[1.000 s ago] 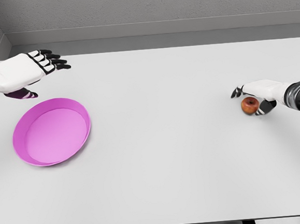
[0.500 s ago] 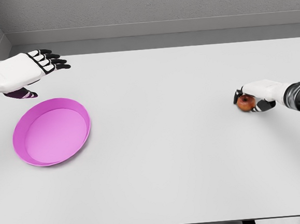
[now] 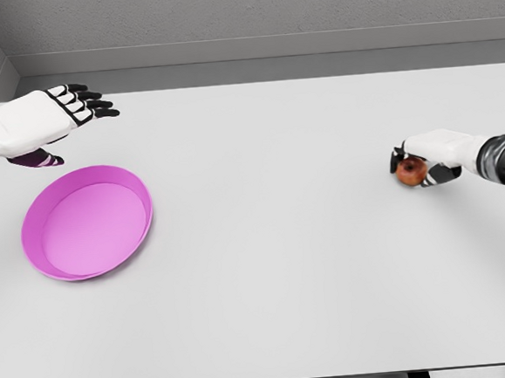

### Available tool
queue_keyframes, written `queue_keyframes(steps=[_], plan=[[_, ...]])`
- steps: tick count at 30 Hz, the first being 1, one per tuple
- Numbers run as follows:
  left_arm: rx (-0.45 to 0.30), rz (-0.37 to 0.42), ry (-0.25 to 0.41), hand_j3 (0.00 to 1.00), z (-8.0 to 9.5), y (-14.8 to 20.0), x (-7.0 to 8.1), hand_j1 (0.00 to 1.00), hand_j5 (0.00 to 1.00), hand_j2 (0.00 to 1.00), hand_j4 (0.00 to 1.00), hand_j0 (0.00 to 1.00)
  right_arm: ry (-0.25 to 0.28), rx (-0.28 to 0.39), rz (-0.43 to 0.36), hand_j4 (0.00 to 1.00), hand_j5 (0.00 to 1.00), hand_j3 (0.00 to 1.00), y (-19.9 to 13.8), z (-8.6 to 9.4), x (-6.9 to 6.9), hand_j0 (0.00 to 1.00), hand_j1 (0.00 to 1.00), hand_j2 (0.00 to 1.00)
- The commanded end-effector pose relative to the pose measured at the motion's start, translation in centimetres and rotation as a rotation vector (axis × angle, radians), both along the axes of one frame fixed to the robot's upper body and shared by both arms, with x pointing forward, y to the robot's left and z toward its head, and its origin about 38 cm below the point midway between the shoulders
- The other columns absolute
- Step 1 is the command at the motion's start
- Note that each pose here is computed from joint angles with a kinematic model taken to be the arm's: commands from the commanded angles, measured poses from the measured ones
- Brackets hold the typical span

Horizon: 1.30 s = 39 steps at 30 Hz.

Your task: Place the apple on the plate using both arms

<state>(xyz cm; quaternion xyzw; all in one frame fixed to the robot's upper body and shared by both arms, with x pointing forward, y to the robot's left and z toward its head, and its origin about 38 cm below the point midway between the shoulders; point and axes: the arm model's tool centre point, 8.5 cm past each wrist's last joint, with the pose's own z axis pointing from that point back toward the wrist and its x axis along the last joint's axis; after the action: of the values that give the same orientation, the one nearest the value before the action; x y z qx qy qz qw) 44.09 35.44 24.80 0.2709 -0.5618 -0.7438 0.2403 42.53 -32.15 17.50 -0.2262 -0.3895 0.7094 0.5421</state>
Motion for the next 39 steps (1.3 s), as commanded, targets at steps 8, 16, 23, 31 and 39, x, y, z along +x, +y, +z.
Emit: queue_keyframes(steps=[8,16,23,31,39], plan=[[-0.007,0.001,0.001,1.00,0.0,0.0,0.0,1.00,1.00,1.00,1.00,1.00,-0.037,0.029,0.096,0.51,0.51,0.51,2.8,1.5,-1.1,0.51,0.51,0.51],[-0.007,-0.001,0.002,1.00,0.0,-0.1,0.0,1.00,1.00,1.00,1.00,1.00,-0.053,0.049,0.196,0.50,0.50,0.50,4.2,2.0,-1.6,0.50,0.50,0.50],[-0.005,-0.001,0.000,1.00,0.1,0.0,0.0,1.00,1.00,1.00,1.00,1.00,-0.059,0.088,0.278,0.49,0.49,0.49,5.7,2.2,-1.8,0.49,0.49,0.49],[-0.005,-0.001,0.001,1.00,0.0,0.0,-0.1,1.00,1.00,1.00,1.00,1.00,-0.067,0.136,0.360,0.46,0.46,0.46,7.3,2.8,-2.0,0.46,0.46,0.46],[-0.006,-0.002,0.001,1.00,0.0,-0.1,-0.1,1.00,1.00,1.00,1.00,1.00,-0.078,0.173,0.410,0.46,0.46,0.46,9.2,3.1,-1.9,0.46,0.46,0.46]])
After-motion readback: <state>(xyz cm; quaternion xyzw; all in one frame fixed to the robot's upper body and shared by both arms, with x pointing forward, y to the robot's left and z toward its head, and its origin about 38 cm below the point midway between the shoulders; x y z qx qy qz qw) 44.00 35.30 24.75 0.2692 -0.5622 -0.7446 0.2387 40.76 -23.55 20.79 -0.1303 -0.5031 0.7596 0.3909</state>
